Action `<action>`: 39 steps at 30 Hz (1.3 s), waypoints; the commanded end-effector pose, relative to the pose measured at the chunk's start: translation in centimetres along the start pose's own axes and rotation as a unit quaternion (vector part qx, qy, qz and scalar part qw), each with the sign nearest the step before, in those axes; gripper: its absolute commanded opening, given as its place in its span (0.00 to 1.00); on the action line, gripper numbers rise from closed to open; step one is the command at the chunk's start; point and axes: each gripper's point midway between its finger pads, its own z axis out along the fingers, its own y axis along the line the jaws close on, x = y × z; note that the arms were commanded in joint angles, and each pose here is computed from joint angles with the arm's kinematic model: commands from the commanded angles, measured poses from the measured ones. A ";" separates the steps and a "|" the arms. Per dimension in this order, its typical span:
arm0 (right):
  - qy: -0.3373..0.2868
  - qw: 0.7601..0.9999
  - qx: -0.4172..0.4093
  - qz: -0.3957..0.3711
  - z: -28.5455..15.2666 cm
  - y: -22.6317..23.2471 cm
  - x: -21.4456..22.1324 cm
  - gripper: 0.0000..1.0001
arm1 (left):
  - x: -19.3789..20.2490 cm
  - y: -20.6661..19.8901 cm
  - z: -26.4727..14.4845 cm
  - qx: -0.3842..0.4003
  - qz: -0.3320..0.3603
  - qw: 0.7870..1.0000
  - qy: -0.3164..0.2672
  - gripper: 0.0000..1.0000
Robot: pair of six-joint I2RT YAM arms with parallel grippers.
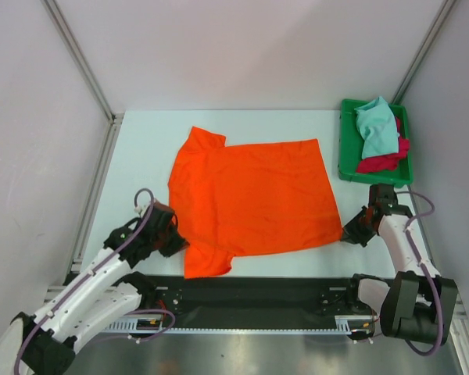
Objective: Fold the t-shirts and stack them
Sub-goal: Fold the tshirt
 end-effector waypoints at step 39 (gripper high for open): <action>0.036 0.989 -0.063 -0.130 4.2 15.0 -11.4 0.35 | -16.6 -7.8 7.4 0.017 0.046 0.999 -0.023 0.00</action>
